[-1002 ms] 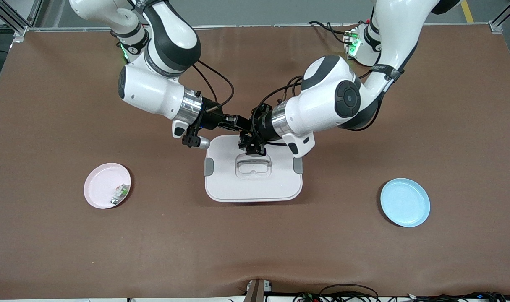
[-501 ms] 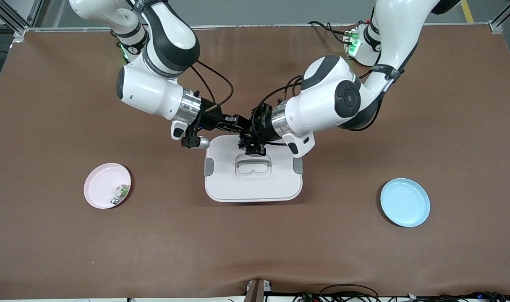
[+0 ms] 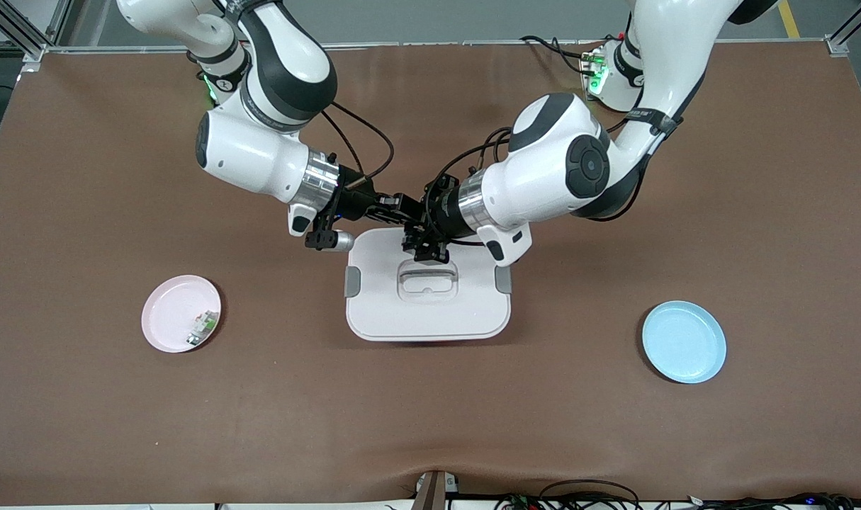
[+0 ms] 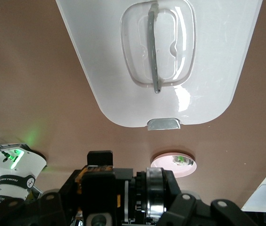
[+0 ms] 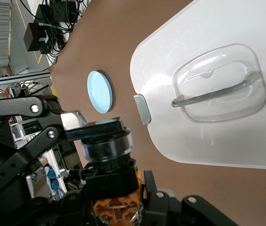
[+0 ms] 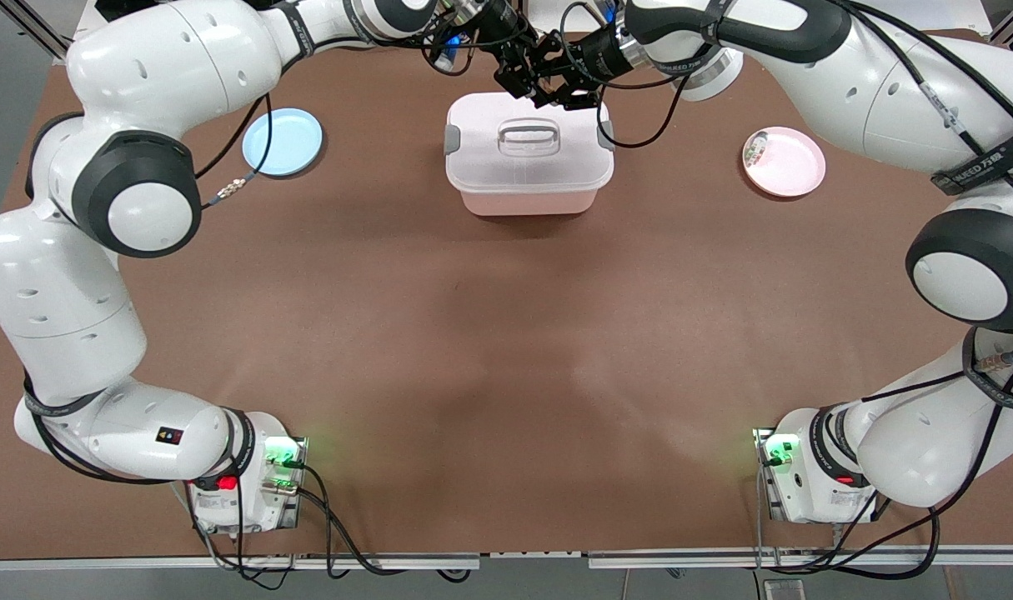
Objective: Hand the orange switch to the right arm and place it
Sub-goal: 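Close the right gripper on the switch held by the left gripper, then open the left gripper and pull both grippers apart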
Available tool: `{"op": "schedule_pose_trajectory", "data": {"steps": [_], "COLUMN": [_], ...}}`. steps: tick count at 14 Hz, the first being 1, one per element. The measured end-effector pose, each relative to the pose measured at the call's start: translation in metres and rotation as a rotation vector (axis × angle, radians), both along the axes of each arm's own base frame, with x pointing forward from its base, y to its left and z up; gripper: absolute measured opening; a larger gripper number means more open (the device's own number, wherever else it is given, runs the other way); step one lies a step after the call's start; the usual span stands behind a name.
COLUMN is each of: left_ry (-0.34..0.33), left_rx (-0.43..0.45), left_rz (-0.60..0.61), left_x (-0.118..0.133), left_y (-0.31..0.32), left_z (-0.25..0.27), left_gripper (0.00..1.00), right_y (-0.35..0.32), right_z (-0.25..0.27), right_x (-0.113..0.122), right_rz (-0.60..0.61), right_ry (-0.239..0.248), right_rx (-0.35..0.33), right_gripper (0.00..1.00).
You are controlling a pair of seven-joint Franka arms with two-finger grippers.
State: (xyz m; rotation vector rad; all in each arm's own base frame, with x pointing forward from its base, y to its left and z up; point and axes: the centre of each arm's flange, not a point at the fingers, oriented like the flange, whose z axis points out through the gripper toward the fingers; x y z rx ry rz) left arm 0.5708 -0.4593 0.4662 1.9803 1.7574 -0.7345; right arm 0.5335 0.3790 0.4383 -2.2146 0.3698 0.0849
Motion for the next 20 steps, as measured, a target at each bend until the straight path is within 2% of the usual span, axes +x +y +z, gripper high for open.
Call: {"op": "schedule_pose_trajectory", "data": {"steps": [7,9,12,16,17,20], "left_ry": [-0.003,-0.008,-0.009,-0.025,-0.041,-0.097], "left_rx": [-0.003,-0.006,-0.006,0.000,0.014,0.070], "left_rz": [0.001,0.008,0.014,0.015,0.010,-0.012], "left_x": [0.001,0.004,0.007,0.008,0.008,0.010], "left_y": [0.000,0.003,0.007,0.010,0.011,0.020], "left_z": [0.002,0.005,0.006,0.011,0.013,0.022], "left_gripper": [0.72,0.75,0.99,1.00,1.00,1.00], "right_y": [-0.001,-0.004,-0.017,-0.033,-0.040,-0.075], "right_z": [0.002,0.002,0.002,-0.001,0.000,0.008], "right_x": [0.001,0.004,0.012,0.020,0.023,0.035], "right_rz": [0.000,-0.009,-0.029,-0.014,0.002,0.102], "right_ry": [-0.002,0.000,0.002,0.034,0.033,-0.011], "right_rx": [0.002,0.003,0.002,0.004,-0.013,-0.128], "right_gripper": [0.41,0.41,0.41,0.41,0.41,0.41]}}
